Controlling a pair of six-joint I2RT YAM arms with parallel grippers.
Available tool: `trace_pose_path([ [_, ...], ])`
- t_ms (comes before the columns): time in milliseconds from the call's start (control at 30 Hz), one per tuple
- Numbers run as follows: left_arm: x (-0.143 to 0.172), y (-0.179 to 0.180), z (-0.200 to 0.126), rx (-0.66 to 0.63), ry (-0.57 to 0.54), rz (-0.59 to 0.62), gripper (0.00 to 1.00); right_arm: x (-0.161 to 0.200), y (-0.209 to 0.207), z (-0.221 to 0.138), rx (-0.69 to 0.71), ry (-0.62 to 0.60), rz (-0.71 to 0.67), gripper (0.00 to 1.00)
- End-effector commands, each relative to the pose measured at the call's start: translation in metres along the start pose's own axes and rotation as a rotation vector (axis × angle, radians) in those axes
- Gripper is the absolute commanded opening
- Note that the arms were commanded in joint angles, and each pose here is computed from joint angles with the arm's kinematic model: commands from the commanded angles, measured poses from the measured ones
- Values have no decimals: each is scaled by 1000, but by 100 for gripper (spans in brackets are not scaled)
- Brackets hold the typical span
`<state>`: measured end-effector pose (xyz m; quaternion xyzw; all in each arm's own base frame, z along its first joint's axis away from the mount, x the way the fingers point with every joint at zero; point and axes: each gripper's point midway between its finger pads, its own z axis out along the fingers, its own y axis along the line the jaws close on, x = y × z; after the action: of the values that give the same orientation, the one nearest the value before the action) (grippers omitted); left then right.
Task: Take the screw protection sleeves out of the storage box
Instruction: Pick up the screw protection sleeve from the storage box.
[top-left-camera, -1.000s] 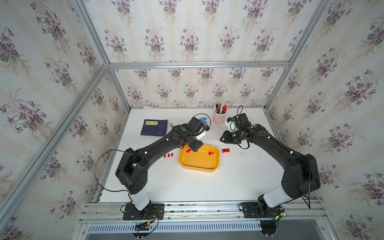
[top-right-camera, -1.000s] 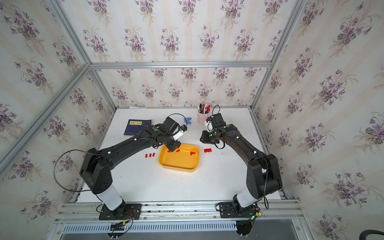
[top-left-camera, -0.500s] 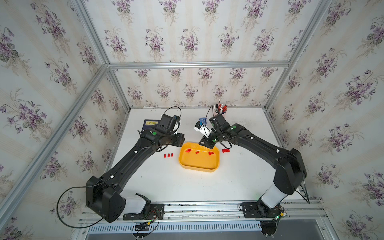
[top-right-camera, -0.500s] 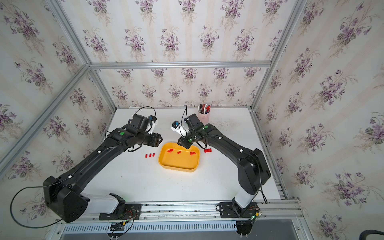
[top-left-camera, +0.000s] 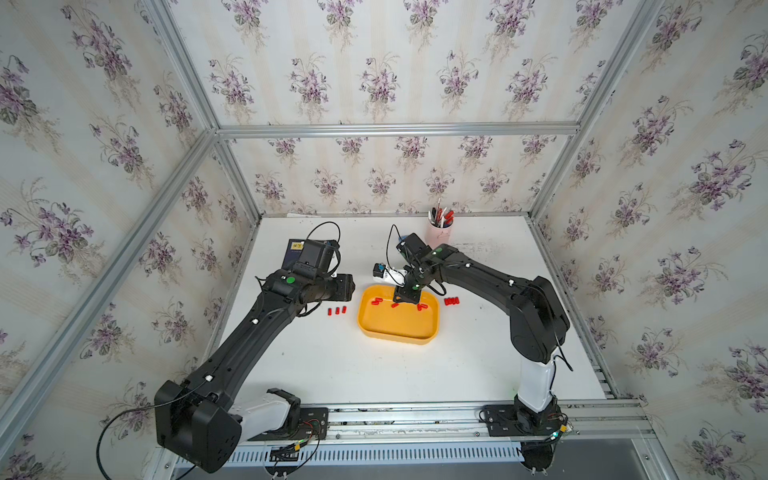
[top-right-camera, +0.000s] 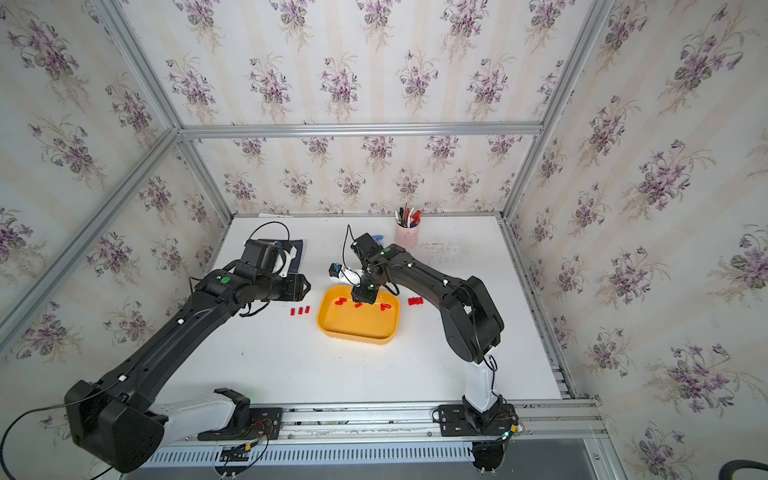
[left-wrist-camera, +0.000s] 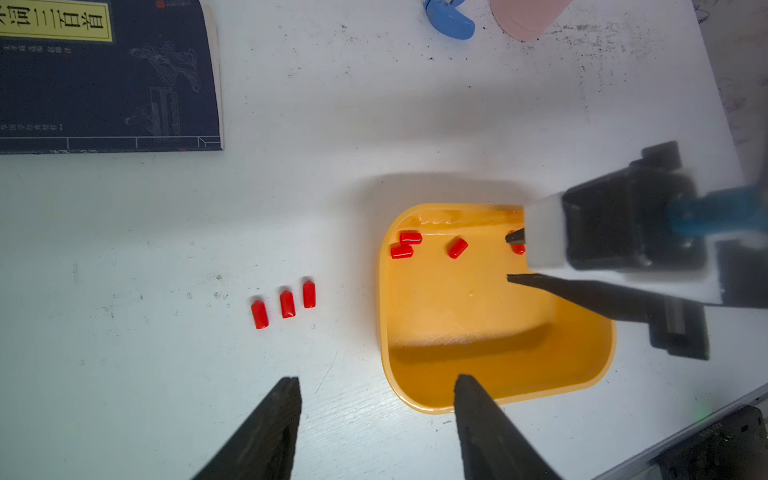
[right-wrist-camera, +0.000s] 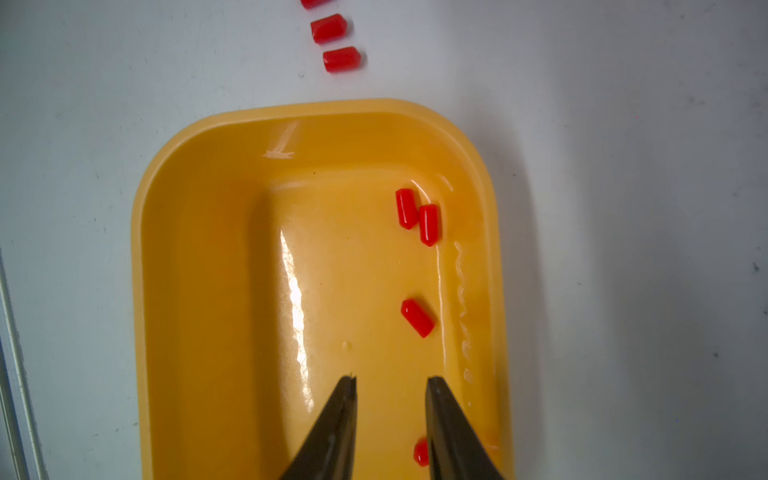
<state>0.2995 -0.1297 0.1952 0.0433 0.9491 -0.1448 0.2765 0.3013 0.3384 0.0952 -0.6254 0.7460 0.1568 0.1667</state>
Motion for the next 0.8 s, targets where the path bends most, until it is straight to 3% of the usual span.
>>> trace_pose_path([
  [0,1,3,1,6,2,-6,64,5,2,11,-15,34,-40,33],
  [267,4,12,6,8,8,-18,64,22,-7,33,6,109,-67,33],
  [767,9,24,12,1,28,-38,64,25,-19,58,49,132,-114,34],
])
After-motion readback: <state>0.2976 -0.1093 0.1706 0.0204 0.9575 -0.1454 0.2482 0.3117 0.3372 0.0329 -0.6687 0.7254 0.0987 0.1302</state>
